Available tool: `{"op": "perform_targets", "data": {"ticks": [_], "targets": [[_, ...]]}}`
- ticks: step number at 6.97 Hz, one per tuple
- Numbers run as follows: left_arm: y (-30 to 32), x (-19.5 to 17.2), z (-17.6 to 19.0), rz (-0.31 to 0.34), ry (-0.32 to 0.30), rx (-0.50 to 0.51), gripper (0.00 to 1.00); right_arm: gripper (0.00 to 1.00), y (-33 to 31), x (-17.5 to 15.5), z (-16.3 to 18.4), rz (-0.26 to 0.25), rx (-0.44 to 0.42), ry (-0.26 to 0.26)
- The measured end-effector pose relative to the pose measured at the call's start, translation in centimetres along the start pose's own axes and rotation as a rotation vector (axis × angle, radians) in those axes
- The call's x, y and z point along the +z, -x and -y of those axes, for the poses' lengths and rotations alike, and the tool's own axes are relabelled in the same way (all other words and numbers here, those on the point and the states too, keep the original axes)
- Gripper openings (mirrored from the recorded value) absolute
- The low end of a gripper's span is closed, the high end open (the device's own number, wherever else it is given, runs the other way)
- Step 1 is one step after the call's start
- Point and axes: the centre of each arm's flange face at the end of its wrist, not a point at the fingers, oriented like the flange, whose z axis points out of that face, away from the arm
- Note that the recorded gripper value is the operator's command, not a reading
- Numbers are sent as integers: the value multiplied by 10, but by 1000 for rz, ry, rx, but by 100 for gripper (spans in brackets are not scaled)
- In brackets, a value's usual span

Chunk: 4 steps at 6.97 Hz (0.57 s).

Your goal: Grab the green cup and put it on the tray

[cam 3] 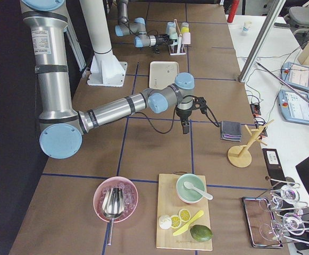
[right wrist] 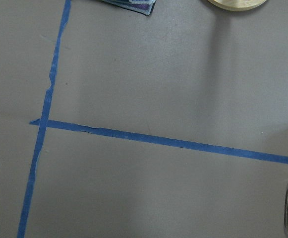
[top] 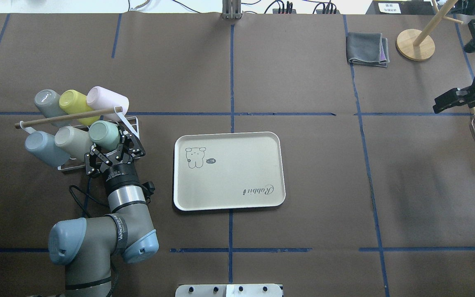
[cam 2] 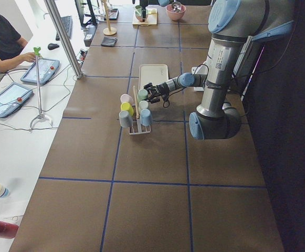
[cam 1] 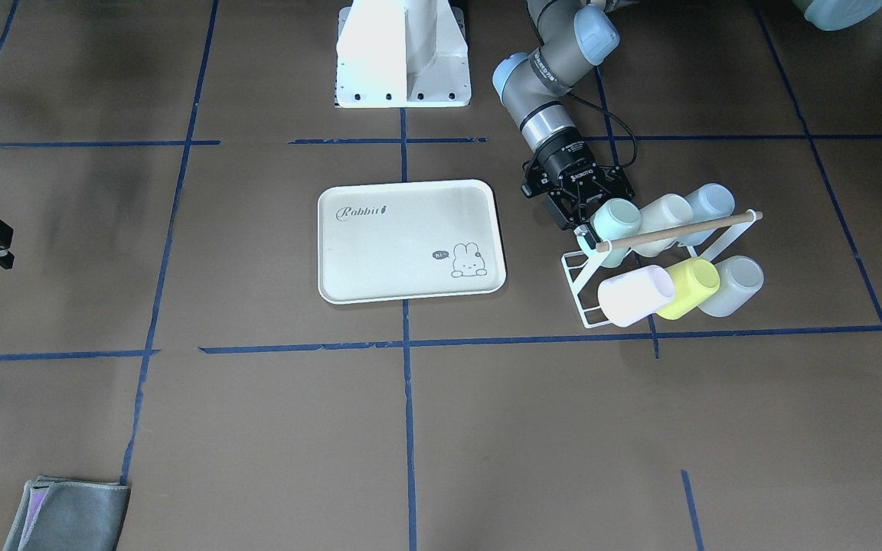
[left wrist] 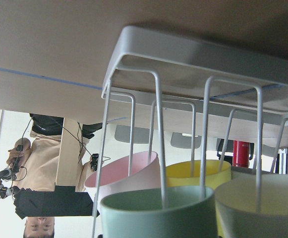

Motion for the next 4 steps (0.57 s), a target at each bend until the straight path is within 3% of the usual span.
{"op": "perform_targets", "data": {"ticks": [3, 4], "targets": [[0, 5, -5, 13, 21, 0, 15, 100, 0, 0, 0, 0, 4, 1], [0, 8, -7, 20, 32, 3, 15, 100, 0, 0, 0, 0, 4, 0]]}}
